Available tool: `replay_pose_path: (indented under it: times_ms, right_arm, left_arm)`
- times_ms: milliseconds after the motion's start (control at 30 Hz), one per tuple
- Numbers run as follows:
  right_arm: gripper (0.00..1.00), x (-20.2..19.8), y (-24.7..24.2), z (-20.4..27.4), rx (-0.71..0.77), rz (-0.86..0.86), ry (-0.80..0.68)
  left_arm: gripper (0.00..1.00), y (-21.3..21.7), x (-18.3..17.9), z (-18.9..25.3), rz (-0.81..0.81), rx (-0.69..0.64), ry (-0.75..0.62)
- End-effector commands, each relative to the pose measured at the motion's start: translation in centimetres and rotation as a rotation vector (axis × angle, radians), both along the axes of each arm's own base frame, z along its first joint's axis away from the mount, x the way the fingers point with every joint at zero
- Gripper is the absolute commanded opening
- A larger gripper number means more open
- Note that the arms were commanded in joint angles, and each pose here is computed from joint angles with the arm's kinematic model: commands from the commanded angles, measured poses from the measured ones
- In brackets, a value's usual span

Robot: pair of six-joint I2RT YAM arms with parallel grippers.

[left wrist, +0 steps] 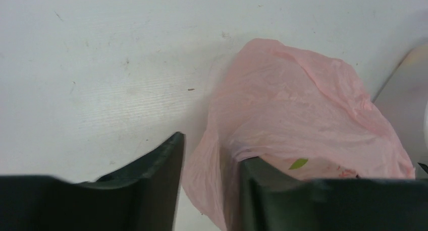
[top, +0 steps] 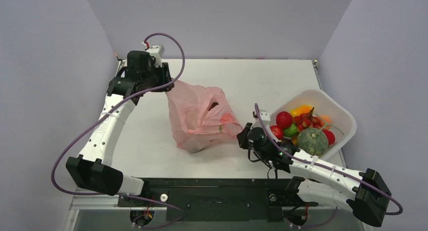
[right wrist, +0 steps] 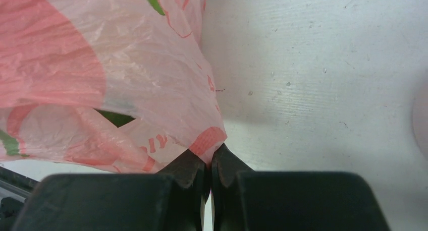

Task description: Take the fake fruits out of the plastic bag

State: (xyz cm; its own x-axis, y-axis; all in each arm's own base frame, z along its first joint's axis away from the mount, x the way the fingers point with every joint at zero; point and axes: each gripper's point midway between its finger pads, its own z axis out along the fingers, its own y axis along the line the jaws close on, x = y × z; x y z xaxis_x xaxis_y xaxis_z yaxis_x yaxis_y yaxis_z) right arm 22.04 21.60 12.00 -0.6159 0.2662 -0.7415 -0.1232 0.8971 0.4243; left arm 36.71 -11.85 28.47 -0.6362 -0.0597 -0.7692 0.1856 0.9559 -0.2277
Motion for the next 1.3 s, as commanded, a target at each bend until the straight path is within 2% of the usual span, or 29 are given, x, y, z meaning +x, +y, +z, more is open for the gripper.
replay_pose_path:
  times_ms: [0, 33, 67, 100, 133, 200, 367, 467, 500, 667, 800, 1000, 1100, 1267]
  right_arm:
    - [0.00, 1.0, 1.3, 2.9, -0.002, 0.037, -0.058]
    - [0.00, 1.2, 1.4, 3.4, -0.008, 0.043, -0.069]
    - [0.00, 1.5, 1.5, 4.2, -0.029, 0.054, -0.090]
    - [0.04, 1.6, 1.3, 4.6, -0.044, 0.055, -0.097]
    - [0.07, 1.9, 1.3, 5.6, -0.060, 0.058, -0.124]
    - [0.18, 2.2, 1.0, 6.9, -0.089, 0.066, -0.156]
    - [0.54, 2.2, -0.1, 10.0, -0.165, 0.106, -0.237]
    - [0.68, 2.5, -0.8, 12.2, -0.195, 0.109, -0.296]
    - [0.70, 2.6, -0.9, 12.5, -0.224, 0.121, -0.312]
    - [0.74, 3.0, 1.0, 14.4, -0.277, 0.219, -0.380]
    - [0.74, 2.1, 4.0, 16.1, -0.334, 0.333, -0.482]
    - [0.74, -0.6, 9.3, 17.9, -0.329, 0.439, -0.561]
    - [0.74, -1.2, 10.8, 17.6, -0.389, 0.420, -0.587]
    - [0.74, -0.1, 10.1, 16.0, -0.563, 0.264, -0.590]
  left_arm:
    - [0.51, -1.5, 0.0, 3.0, -0.072, -0.083, -0.056]
    - [0.58, -1.9, -0.5, 3.3, -0.091, -0.105, -0.057]
    - [0.71, -2.0, -0.9, 3.2, -0.097, -0.114, -0.052]
    - [0.77, -2.2, -1.6, 3.9, -0.105, -0.135, -0.066]
    - [0.87, -2.2, -2.1, 3.7, -0.109, -0.143, -0.059]
    - [0.96, -2.3, -3.7, 4.3, -0.119, -0.174, -0.072]
    - [0.97, -2.3, -9.0, 7.4, -0.156, -0.260, -0.141]
    - [0.97, -2.3, -11.4, 7.6, -0.164, -0.301, -0.138]
    - [0.97, -2.2, -12.5, 8.1, -0.163, -0.329, -0.150]
    - [0.97, -2.8, -14.8, 5.5, -0.155, -0.425, -0.088]
    - [0.97, -3.6, -15.4, 3.0, -0.151, -0.498, -0.022]
    - [0.97, -5.1, -15.1, 0.0, -0.164, -0.603, 0.048]
    - [0.96, -5.5, -14.7, -1.7, -0.152, -0.636, 0.070]
    - [0.89, -6.6, -15.0, -3.0, -0.177, -0.700, 0.102]
